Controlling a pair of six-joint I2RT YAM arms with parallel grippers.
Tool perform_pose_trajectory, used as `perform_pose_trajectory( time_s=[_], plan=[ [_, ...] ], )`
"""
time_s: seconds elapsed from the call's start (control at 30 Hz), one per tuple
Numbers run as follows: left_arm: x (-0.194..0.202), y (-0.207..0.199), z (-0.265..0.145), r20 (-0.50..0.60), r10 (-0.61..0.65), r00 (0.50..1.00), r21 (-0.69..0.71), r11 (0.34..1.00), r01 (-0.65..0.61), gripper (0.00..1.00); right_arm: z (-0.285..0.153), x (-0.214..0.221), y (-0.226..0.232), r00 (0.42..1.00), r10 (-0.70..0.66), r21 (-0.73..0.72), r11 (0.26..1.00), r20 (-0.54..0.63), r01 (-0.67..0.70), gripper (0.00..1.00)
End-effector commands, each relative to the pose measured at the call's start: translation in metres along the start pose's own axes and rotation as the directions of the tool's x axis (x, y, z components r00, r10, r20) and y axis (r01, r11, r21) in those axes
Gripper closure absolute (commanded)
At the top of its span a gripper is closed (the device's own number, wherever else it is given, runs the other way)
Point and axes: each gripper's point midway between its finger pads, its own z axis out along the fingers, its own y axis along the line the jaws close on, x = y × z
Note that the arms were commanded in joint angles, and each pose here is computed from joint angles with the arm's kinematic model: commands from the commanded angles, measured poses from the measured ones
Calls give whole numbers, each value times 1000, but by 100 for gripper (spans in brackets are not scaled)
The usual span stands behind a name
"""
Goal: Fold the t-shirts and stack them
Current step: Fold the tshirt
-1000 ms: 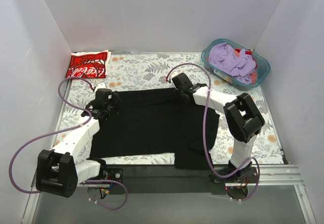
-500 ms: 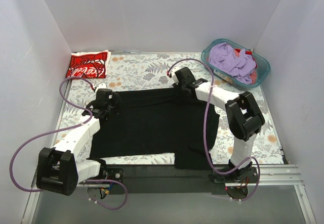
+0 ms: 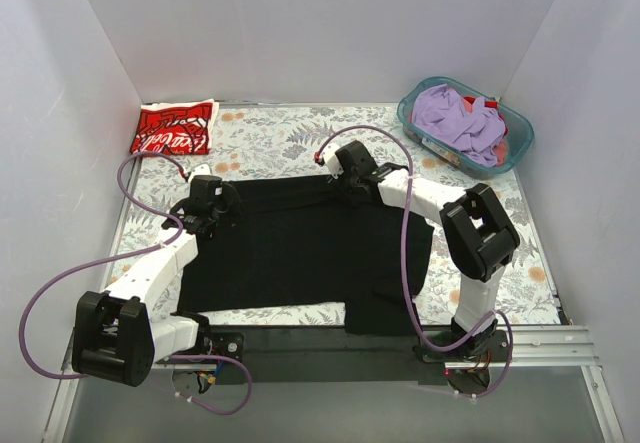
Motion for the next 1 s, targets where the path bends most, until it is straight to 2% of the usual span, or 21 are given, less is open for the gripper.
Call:
perform_pose_trajectory(
  time_s=[0.0,0.27,0.47,0.67,0.97],
  plan=[
    [-1,-1,0,3,13,1000,3,1000,-13,21,11,-4,6,1000,-12,-43,999,19,13,62],
    [1,-1,1,-3,17,1000,4,1000,-17,21,25,10,9,999,-29,-41,999,-29,28,64],
    [1,-1,2,-5,19,1000,2,1000,-19,21,29,9,16,999,-28,-76,997,-23,26,68],
    [1,-1,2,-7,19,1000,5,1000,-19,22,18,7,19,1000,-18,-97,995,-5,17,67],
    [2,-1,1,-6,21,1000,3,1000,-20,21,27,24,13,998,-25,-62,998,-57,21,68]
  ],
)
